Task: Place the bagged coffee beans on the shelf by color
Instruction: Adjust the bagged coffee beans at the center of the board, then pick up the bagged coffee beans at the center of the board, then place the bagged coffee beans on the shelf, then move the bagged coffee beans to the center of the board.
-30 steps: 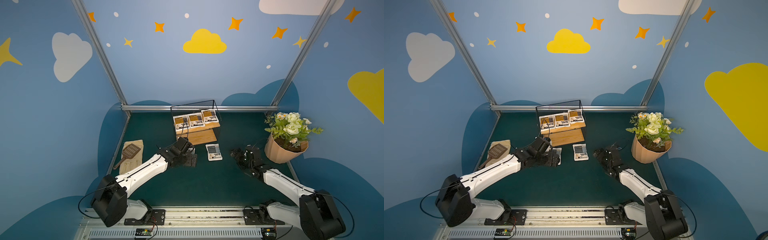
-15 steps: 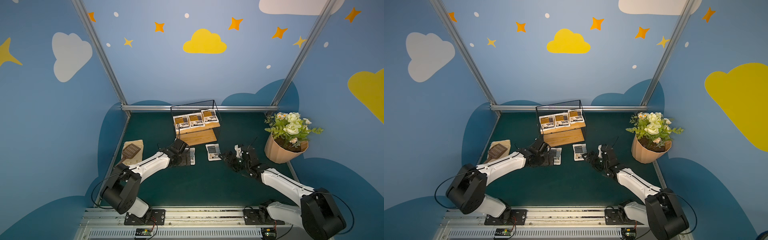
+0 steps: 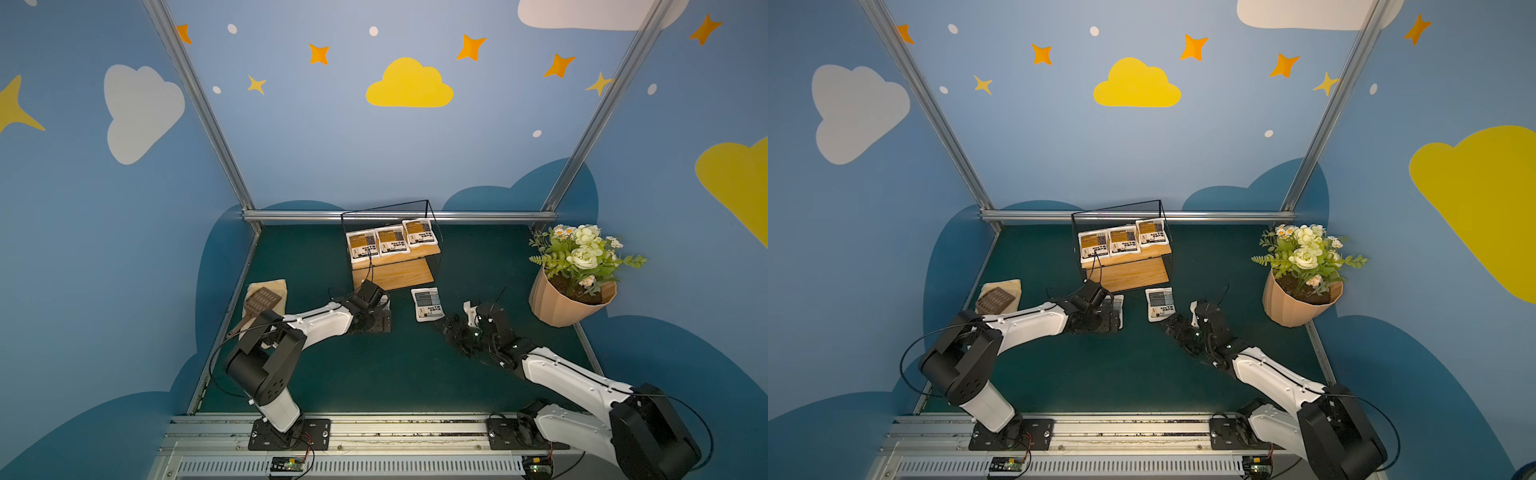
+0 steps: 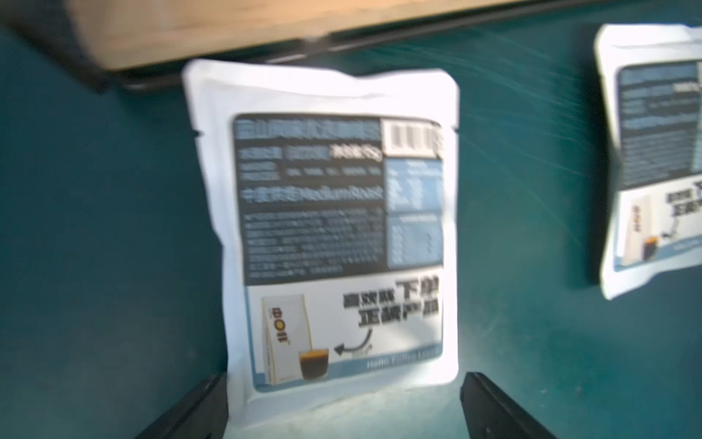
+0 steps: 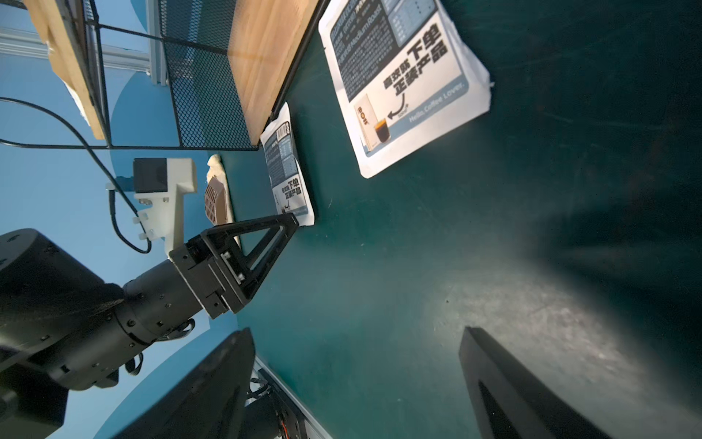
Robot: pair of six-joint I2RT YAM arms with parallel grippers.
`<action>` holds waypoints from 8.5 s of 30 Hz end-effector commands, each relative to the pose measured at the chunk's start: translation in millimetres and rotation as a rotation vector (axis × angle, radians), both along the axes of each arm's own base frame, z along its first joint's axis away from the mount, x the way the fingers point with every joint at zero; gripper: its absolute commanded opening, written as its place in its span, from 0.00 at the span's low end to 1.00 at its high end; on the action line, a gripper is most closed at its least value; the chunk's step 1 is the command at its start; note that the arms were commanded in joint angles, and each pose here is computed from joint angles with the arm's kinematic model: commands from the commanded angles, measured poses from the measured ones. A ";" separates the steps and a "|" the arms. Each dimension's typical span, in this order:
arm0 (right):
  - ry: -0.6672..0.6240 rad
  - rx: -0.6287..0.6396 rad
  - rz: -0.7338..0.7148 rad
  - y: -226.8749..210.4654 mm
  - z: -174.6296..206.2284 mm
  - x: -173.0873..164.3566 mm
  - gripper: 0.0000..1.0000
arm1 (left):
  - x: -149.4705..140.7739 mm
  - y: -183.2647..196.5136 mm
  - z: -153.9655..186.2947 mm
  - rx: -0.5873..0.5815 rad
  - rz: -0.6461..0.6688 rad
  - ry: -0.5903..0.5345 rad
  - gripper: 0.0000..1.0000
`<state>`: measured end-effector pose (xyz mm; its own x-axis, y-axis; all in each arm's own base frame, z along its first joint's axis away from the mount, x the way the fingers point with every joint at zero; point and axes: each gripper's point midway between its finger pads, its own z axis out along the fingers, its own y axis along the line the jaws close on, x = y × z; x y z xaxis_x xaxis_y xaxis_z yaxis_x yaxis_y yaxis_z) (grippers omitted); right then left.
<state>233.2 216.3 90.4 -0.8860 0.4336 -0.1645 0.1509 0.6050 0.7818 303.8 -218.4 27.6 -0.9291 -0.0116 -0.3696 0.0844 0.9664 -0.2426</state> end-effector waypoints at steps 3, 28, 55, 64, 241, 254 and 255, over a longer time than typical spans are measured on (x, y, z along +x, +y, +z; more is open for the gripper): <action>0.027 -0.010 -0.135 -18.5 -5.6 0.2 0.89 | -20.1 -51.8 -2.2 -0.080 -0.152 0.025 1.00; -0.047 0.030 0.033 71.9 -1.0 8.6 0.88 | 15.1 65.7 27.4 0.130 0.238 -0.011 1.00; 0.083 0.041 -0.071 115.2 -68.0 37.3 0.82 | 43.7 70.8 -14.8 0.194 0.346 -0.030 1.00; 0.133 0.045 -0.092 116.2 -91.9 42.9 0.79 | 37.1 72.2 -29.4 0.204 0.340 0.003 1.00; -0.162 -0.044 -0.069 63.0 23.2 68.0 0.93 | -23.5 90.6 106.4 -0.247 0.283 -0.085 1.00; -0.091 -0.064 0.002 -18.7 -26.2 117.7 0.91 | -4.8 21.4 86.9 -0.173 0.100 -0.058 1.00; -0.088 -0.062 -0.001 -20.1 -30.5 120.8 0.91 | -4.4 18.2 85.2 -0.168 0.092 -0.054 1.00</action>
